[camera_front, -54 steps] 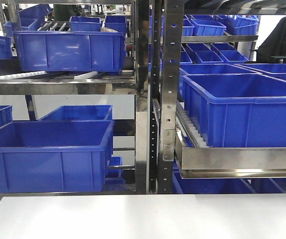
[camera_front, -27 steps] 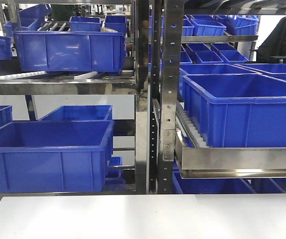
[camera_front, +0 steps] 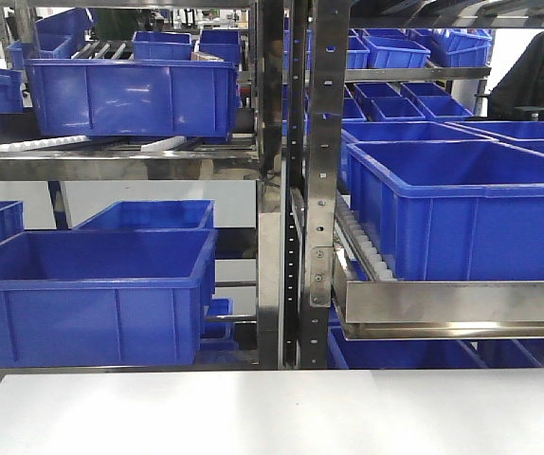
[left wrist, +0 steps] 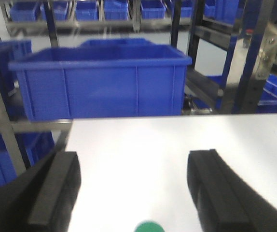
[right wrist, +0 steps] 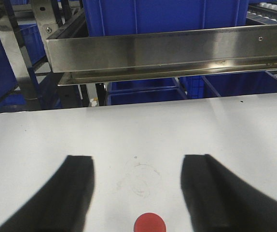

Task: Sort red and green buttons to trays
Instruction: 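Close left gripper on green button and right gripper on red button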

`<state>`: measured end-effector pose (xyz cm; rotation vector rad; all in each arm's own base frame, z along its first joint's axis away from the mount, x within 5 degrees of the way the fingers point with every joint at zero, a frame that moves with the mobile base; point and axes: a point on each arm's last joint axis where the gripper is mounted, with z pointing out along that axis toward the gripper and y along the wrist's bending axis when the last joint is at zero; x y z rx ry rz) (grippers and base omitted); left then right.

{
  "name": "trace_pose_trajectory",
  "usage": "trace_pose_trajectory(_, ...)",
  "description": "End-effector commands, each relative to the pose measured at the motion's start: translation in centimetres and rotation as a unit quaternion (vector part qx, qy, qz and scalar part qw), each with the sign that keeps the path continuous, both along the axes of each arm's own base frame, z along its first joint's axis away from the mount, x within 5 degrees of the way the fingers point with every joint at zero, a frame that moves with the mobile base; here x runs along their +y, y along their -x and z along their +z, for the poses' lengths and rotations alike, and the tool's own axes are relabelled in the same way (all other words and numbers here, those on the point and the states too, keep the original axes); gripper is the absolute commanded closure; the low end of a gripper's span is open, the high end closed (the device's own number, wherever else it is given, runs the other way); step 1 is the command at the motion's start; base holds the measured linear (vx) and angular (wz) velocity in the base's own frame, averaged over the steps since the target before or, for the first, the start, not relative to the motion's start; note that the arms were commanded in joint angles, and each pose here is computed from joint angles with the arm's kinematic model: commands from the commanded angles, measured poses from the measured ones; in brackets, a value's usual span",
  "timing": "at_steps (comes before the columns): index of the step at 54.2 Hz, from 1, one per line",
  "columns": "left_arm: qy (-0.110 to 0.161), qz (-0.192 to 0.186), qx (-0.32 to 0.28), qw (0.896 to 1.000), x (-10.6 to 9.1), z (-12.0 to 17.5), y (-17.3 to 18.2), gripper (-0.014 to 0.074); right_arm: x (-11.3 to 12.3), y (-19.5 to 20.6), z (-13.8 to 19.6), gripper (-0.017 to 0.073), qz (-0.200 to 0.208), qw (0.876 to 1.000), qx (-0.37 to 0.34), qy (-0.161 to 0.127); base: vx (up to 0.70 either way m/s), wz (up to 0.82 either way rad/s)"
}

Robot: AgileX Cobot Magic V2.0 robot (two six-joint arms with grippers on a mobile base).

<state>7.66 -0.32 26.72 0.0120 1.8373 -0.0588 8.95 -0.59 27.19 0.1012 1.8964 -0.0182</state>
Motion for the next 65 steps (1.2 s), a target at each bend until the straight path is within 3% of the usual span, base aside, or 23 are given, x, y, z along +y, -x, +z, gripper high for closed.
trace_pose_trajectory(1, 0.01, -0.008, 0.015, 1.0, -0.3, 0.6, -0.7, -0.0003, 0.0, -0.4, 1.7, 0.0004, 0.0, 0.999, -0.048, 0.004, 0.0, 0.0)
trace_pose_trajectory(6, 0.0, -0.024, 0.061, 0.998, -0.6, -0.2, -1.8, -0.0001, 0.0, -0.4, 1.6, -0.0003, 0.0, 0.999, -0.043, 0.004, 0.0, 0.0)
trace_pose_trajectory(18, -0.051, -0.058, 0.133, 0.988, -1.2, -2.3, -5.5, -0.0001, 0.0, -0.3, 1.4, -0.0003, -0.001, 0.999, -0.033, 0.003, 0.0, 0.0)
trace_pose_trajectory(43, -0.048, -0.039, 0.195, 0.979, -1.5, -6.8, -11.3, -0.0001, -0.1, -0.1, 0.7, -0.0003, -0.003, 1.0, 0.008, 0.003, 0.0, 0.0)
trace_pose_trajectory(65, -0.041, -0.023, 0.224, 0.973, -1.4, -9.7, -13.2, -0.0001, -0.1, 0.1, 0.3, -0.0003, -0.005, 1.0, 0.03, 0.005, 0.0, 0.0)
